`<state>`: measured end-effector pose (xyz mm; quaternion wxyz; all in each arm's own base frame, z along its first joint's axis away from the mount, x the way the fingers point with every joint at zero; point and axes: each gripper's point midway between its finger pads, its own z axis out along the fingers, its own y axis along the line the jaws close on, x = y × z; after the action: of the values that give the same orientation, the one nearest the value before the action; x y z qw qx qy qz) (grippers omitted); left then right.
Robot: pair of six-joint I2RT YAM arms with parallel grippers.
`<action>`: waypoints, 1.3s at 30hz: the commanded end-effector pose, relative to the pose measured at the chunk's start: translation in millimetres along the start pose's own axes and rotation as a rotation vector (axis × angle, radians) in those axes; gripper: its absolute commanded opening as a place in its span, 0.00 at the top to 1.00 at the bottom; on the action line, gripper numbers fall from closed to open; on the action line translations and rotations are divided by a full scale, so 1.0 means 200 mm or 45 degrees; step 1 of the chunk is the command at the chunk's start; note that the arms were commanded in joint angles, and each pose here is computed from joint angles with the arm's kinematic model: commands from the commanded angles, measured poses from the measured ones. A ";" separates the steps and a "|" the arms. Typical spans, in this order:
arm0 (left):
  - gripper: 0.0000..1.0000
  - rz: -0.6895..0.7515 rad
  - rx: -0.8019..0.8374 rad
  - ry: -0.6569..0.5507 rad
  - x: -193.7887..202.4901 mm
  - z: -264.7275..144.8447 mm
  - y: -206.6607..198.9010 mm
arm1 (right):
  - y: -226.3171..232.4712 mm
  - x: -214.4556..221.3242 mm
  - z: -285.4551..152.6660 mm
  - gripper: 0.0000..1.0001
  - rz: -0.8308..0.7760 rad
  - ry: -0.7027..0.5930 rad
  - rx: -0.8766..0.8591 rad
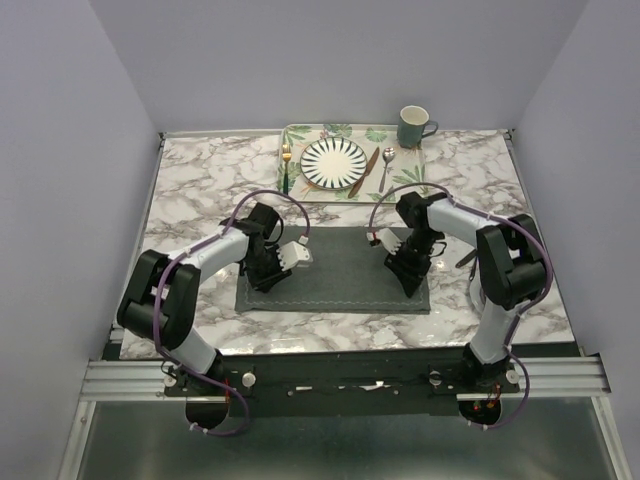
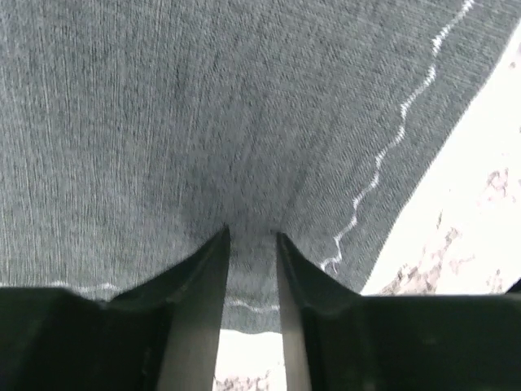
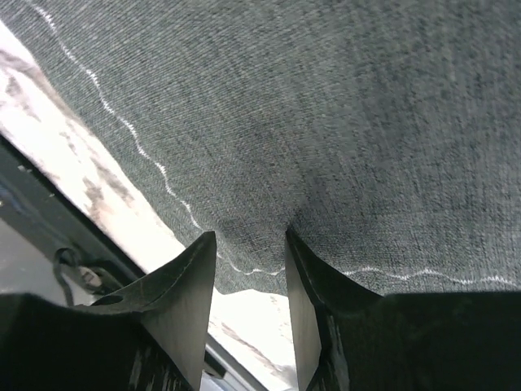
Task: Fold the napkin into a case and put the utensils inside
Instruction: Fold and flatten the napkin at the center of the board, then smooth out the rectangle-folded napkin at the center of the board.
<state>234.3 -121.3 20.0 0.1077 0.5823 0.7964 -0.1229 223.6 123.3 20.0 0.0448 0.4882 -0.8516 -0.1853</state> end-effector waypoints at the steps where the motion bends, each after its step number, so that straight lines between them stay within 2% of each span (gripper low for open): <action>1: 0.55 0.000 -0.008 -0.141 -0.10 -0.16 -0.02 | 0.14 -0.09 -0.11 0.50 -0.016 -0.109 -0.086; 4: 0.43 -0.068 -0.180 -0.458 -0.38 -0.46 0.08 | 0.18 -0.33 -0.44 0.41 -0.091 -0.384 0.020; 7: 0.18 -0.074 -0.392 -0.753 -0.63 -0.84 0.17 | 0.20 -0.52 -0.80 0.23 -0.141 -0.663 0.193; 8: 0.01 -0.073 -0.446 -0.830 -0.69 -0.95 0.18 | 0.22 -0.60 -0.96 0.14 -0.194 -0.782 0.271; 9: 0.01 -0.088 -0.515 -0.946 -0.78 -1.07 0.22 | 0.23 -0.67 -1.13 0.04 -0.228 -0.929 0.371; 10: 0.01 -0.098 -0.547 -1.001 -0.82 -1.13 0.23 | 0.23 -0.73 -1.23 0.00 -0.227 -1.028 0.432; 13: 0.01 -0.140 -0.556 -1.097 -0.90 -1.21 0.27 | 0.20 -0.83 -1.40 0.00 -0.192 -1.237 0.555; 15: 0.01 -0.234 -0.547 -1.078 -0.91 -1.17 0.32 | 0.14 -0.86 -1.41 0.00 -0.096 -1.253 0.586; 18: 0.01 -0.328 -0.403 -0.962 -0.89 -1.03 0.33 | 0.08 -0.83 -1.22 0.00 -0.039 -1.092 0.440; 19: 0.01 -0.354 -0.348 -0.958 -0.89 -1.00 0.32 | 0.04 -0.84 -1.14 0.05 0.016 -1.041 0.378; 20: 0.01 -0.456 -0.282 -0.964 -0.88 -0.96 0.34 | 0.00 -0.82 -1.11 0.05 0.069 -1.029 0.329; 22: 0.01 -0.505 -0.145 -1.036 -0.91 -0.91 0.31 | 0.00 -0.81 -1.03 0.07 0.184 -1.021 0.163; 24: 0.01 -0.628 -0.074 -1.076 -0.92 -0.86 0.33 | -0.05 -0.81 -0.97 0.08 0.301 -1.013 0.024; 26: 0.01 -0.701 0.040 -1.093 -0.95 -0.81 0.32 | -0.07 -0.80 -0.93 0.00 0.371 -1.012 -0.062; 27: 0.01 -0.793 0.093 -1.126 -0.98 -0.81 0.34 | -0.07 -0.84 -0.91 0.00 0.397 -1.031 -0.131; 32: 0.01 -1.023 0.415 -1.177 -1.06 -0.67 0.36 | -0.06 -0.94 -0.84 0.00 0.544 -1.101 -0.368; 33: 0.01 -1.027 0.435 -1.207 -1.08 -0.66 0.38 | -0.06 -0.96 -0.81 0.00 0.608 -1.093 -0.433; 35: 0.01 -1.136 0.522 -1.183 -1.09 -0.58 0.40 | -0.09 -1.01 -0.75 0.00 0.638 -1.078 -0.518; 39: 0.01 -1.203 0.595 -1.159 -1.10 -0.47 0.45 | -0.10 -1.06 -0.64 0.00 0.732 -1.032 -0.656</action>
<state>377.5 -249.4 169.0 0.2725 0.1009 0.8163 -0.4992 383.3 234.9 170.2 -0.1875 0.1514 -0.8472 -0.4736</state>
